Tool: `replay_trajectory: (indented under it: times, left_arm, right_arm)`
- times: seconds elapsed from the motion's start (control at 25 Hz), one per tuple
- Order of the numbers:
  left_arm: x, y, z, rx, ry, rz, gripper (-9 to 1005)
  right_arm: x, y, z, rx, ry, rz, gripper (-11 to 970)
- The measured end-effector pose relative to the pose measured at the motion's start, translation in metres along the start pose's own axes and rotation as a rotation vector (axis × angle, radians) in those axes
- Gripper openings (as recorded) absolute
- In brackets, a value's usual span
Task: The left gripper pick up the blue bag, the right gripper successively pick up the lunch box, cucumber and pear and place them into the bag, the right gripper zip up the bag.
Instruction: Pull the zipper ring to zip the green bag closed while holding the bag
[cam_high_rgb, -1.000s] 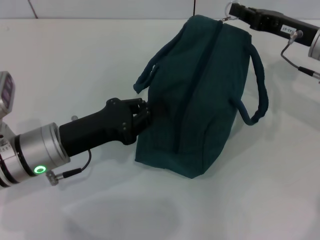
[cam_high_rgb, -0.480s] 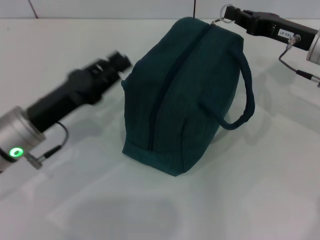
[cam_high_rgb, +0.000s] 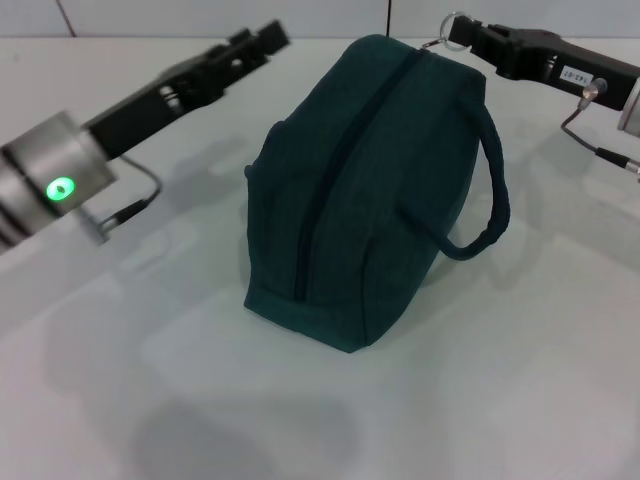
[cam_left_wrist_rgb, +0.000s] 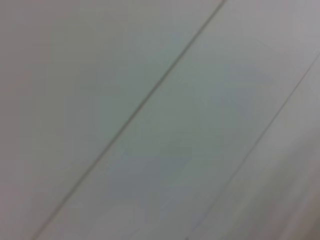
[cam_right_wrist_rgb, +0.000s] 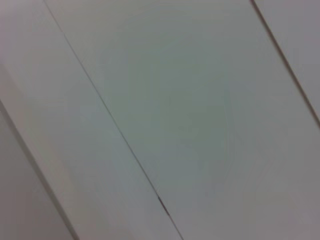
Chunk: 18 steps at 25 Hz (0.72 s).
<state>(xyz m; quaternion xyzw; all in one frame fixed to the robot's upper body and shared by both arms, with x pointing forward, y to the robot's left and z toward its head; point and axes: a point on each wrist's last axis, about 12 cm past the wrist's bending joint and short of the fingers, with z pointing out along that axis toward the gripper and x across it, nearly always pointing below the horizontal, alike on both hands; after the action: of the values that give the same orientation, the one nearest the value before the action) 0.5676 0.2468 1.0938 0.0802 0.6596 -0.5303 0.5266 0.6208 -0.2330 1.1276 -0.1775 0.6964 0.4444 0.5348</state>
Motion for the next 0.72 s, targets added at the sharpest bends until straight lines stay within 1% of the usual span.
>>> replay_trajectory:
  times: [0.04, 0.16, 0.2, 0.24, 0.36, 0.64, 0.72]
  left_arm:
    - [-0.002, 0.001, 0.012, -0.002, 0.040, -0.019, 659]
    - [-0.002, 0.000, 0.036, -0.003, 0.162, -0.041, 796]
    - [-0.003, -0.001, 0.041, 0.000, 0.184, -0.041, 841]
    - [-0.002, -0.003, 0.049, 0.005, 0.230, -0.038, 852]
    - [-0.001, -0.005, 0.059, 0.005, 0.272, -0.041, 883]
    - [0.000, -0.004, 0.062, -0.014, 0.286, -0.061, 895]
    - [0.000, -0.003, 0.062, -0.029, 0.287, -0.067, 880]
  right_arm:
    - [0.001, 0.000, 0.000, -0.002, 0.000, -0.001, 55]
    - [0.002, 0.002, 0.001, -0.006, -0.001, -0.004, 57]
    - [0.002, 0.002, 0.001, -0.008, -0.001, -0.005, 58]
    - [0.002, 0.002, 0.001, -0.009, -0.002, -0.005, 59]
    - [0.003, 0.003, 0.000, -0.016, -0.004, -0.009, 61]
    - [0.006, 0.004, -0.004, -0.019, -0.017, -0.003, 66]
    - [0.006, 0.004, -0.005, -0.022, -0.025, -0.005, 68]
